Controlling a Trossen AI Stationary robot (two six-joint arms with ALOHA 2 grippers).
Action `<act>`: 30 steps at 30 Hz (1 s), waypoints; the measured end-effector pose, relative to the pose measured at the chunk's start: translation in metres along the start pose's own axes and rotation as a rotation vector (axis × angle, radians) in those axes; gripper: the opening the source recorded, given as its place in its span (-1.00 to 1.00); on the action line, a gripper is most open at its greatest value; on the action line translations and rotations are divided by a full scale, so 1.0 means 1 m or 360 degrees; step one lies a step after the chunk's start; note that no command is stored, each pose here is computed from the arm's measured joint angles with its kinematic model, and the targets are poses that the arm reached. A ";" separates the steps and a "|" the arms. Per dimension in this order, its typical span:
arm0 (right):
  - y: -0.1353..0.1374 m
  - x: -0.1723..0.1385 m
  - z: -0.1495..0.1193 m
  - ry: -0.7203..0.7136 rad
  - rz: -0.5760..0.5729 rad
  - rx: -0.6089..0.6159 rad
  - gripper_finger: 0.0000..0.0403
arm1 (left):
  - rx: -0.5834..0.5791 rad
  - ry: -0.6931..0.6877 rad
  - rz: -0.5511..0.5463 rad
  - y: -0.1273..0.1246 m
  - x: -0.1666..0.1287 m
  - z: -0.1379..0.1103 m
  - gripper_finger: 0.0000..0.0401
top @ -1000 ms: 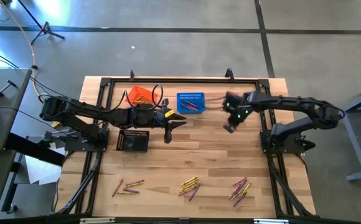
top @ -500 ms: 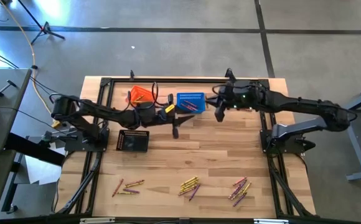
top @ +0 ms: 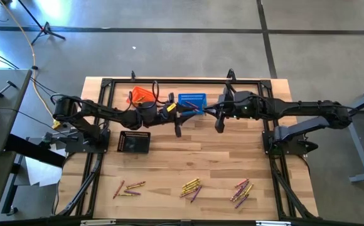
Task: Sort crayons
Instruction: Put the yellow crayon into the orange bin
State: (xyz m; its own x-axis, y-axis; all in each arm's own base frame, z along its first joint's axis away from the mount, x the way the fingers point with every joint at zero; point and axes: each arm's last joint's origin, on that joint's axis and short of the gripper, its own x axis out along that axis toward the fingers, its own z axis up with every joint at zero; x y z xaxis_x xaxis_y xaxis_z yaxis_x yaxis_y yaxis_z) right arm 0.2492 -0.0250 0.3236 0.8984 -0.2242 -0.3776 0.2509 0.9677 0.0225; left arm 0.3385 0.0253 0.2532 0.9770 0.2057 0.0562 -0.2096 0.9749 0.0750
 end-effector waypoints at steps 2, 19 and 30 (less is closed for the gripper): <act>0.000 0.000 0.000 0.0002 0.0002 0.0003 -0.96 | 0.0047 0.0029 -0.0003 -0.001 0.000 -0.002 -0.44; 0.004 0.015 0.002 -0.0077 0.0076 -0.0163 -0.96 | 0.0041 0.0047 0.0073 -0.004 -0.001 -0.002 -0.02; 0.007 0.035 0.004 -0.0182 0.0083 -0.0326 -0.96 | 0.0009 0.0032 0.0030 -0.005 -0.001 -0.001 -0.03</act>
State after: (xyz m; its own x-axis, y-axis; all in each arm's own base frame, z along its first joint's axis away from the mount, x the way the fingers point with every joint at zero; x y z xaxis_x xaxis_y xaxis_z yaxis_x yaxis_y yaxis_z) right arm 0.2843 -0.0262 0.3140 0.9462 -0.1733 -0.2731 0.1351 0.9789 -0.1532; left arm 0.3388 0.0199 0.2516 0.9734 0.2259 0.0373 -0.2282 0.9703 0.0800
